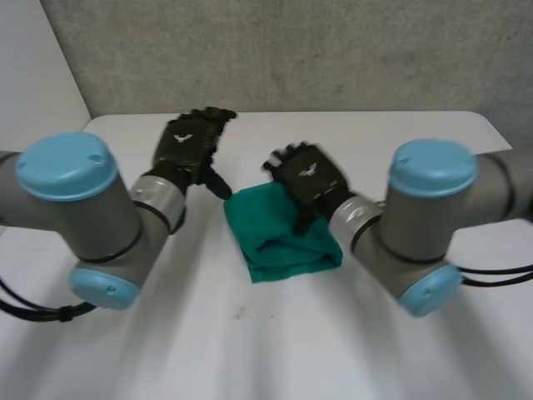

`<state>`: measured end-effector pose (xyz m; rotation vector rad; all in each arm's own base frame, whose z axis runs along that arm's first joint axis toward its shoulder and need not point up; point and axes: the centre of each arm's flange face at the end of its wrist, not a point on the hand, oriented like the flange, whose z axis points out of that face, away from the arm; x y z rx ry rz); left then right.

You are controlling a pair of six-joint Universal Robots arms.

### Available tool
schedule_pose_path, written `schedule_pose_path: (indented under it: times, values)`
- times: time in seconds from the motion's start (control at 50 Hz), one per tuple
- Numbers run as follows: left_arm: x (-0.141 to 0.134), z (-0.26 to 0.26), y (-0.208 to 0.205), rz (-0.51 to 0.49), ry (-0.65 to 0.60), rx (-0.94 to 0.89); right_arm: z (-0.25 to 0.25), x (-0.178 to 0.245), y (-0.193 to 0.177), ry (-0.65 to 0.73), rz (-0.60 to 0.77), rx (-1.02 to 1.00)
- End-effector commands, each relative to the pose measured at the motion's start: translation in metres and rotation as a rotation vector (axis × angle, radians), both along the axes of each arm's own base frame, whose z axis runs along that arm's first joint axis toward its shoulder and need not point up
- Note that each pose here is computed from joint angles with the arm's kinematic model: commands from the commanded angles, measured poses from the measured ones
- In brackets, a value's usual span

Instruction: Fold the towel.

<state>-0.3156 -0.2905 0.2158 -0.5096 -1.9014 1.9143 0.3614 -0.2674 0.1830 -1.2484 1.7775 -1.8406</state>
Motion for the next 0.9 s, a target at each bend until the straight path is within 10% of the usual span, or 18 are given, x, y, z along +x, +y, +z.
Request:
schedule_pose_path:
  times: [0.02,0.52,0.78,0.9]
  values:
    - [-0.042,-0.022,0.019,-0.102,-0.04,0.065,0.014,-0.03,-0.026,-0.173,-0.139,0.208]
    - [-0.026,-0.113,0.039,0.006,-0.343,0.306,-0.045,-0.03,-0.048,0.048,-0.204,0.42]
    - [-0.018,0.005,0.026,0.05,-0.171,0.071,0.03,-0.049,-0.058,-0.081,-0.316,0.227]
    - [0.019,0.069,0.01,0.149,-0.085,-0.026,0.122,-0.1,-0.064,-0.286,-0.576,-0.025]
